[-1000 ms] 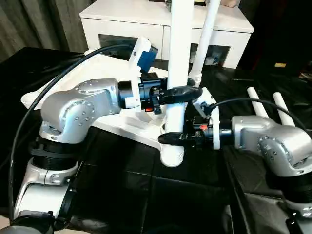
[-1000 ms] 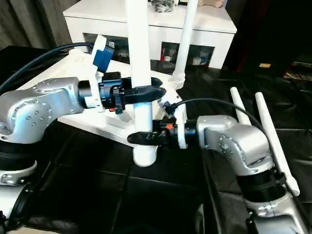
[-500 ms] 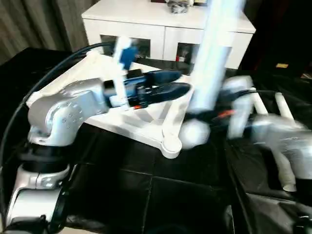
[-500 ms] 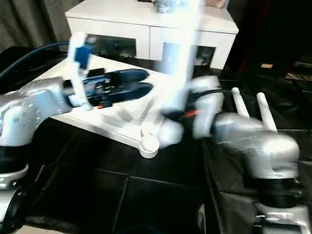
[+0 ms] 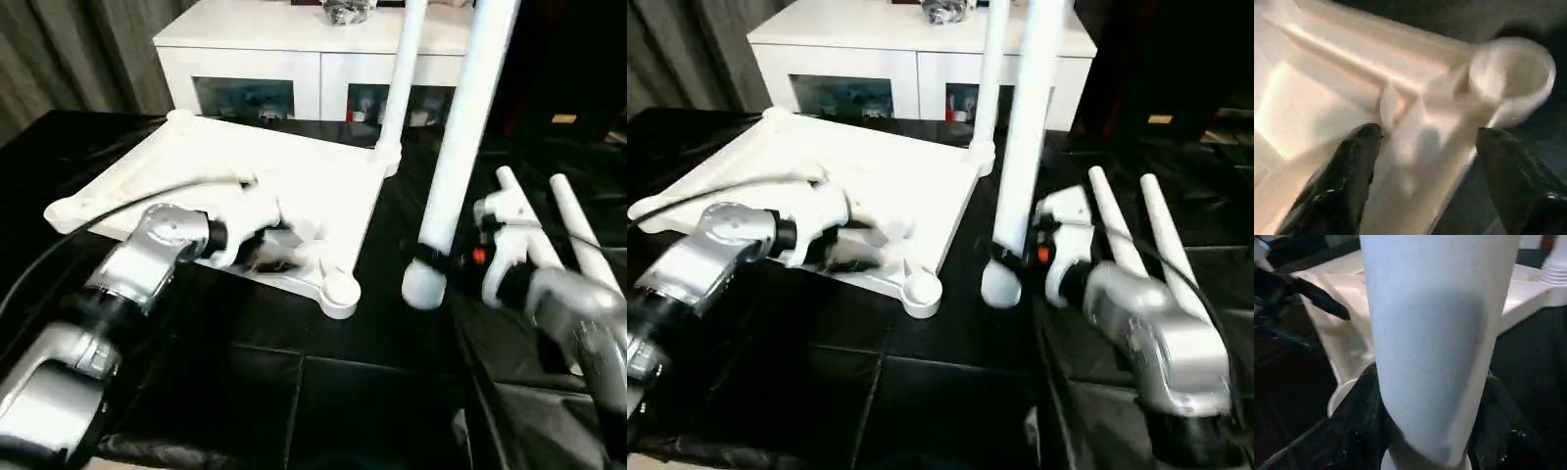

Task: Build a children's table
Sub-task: Pick table leg

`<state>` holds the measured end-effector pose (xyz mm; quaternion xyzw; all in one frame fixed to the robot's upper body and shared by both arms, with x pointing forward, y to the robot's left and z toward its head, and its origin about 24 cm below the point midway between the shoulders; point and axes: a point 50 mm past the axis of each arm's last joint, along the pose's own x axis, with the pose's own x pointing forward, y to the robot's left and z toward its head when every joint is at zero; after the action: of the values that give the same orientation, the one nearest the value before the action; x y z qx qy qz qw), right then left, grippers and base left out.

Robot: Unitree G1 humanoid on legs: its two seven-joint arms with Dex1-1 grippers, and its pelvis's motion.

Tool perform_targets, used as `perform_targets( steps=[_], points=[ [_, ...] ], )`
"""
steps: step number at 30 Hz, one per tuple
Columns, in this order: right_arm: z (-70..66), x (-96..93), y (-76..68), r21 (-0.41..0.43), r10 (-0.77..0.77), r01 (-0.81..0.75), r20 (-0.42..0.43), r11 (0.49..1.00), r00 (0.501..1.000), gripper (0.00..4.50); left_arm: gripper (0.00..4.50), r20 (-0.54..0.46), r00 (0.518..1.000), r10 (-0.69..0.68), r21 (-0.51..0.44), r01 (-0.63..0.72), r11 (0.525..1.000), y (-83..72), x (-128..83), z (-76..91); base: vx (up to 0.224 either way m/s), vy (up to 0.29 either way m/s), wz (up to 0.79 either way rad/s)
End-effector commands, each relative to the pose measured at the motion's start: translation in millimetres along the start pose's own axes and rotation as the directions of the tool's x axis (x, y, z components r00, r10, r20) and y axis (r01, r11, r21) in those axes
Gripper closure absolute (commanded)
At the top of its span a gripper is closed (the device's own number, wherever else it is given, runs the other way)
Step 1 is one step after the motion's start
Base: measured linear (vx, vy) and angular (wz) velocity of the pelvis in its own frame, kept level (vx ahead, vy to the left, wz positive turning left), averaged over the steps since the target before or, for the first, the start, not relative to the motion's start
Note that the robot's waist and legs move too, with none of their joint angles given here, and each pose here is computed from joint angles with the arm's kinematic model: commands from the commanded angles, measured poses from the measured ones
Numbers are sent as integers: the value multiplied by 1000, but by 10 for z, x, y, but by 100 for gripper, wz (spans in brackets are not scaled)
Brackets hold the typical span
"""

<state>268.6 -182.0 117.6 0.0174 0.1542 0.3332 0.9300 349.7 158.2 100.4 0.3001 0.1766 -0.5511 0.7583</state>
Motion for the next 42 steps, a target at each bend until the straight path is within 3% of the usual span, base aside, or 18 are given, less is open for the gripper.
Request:
perform_targets(
  steps=[1,2,5,8,13,23,27,29,31,32,40,42],
  points=[
    [80,-34,35,-33,10,-9,35,999,999,264,128,-24,999,-45,55,46,997,27,-7,21,0,0,0],
    [76,-42,41,-37,8,-7,34,999,999,264,156,-36,998,-43,70,46,997,45,4,11,0,0,0],
    [57,-73,76,-46,18,-16,26,999,1000,264,165,-96,995,-37,116,48,992,86,33,-42,0,0,0],
    [46,-98,102,-53,25,-24,18,998,1000,264,203,-119,992,-36,125,51,991,100,75,-74,0,0,0],
    [42,-133,120,-55,22,-21,13,998,1000,264,230,-151,985,-88,106,105,989,68,143,-134,0,0,0],
    [12,-182,141,-48,18,-18,1,999,1000,264,314,-261,953,-157,99,188,977,73,60,-251,0,0,0],
    [17,-168,141,-49,21,-21,0,999,1000,264,348,-278,947,-158,89,190,978,74,47,-275,0,0,0],
    [20,-164,136,-52,25,-25,-2,998,1000,264,372,-228,962,-147,59,165,985,115,17,-231,0,0,0],
    [21,-164,135,-53,25,-25,-2,998,1000,264,372,-217,965,-148,50,162,985,125,8,-218,0,0,0],
    [23,-163,134,-53,26,-26,-1,998,1000,264,338,-202,968,-151,41,163,986,134,-2,-202,0,0,0],
    [18,-135,154,-53,41,-41,1,998,999,264,285,-174,969,-178,4,182,983,141,-38,-194,0,0,0],
    [19,-128,160,-55,46,-46,0,997,999,264,246,-177,966,-188,-6,190,982,134,-39,-203,0,0,0]
  ],
)
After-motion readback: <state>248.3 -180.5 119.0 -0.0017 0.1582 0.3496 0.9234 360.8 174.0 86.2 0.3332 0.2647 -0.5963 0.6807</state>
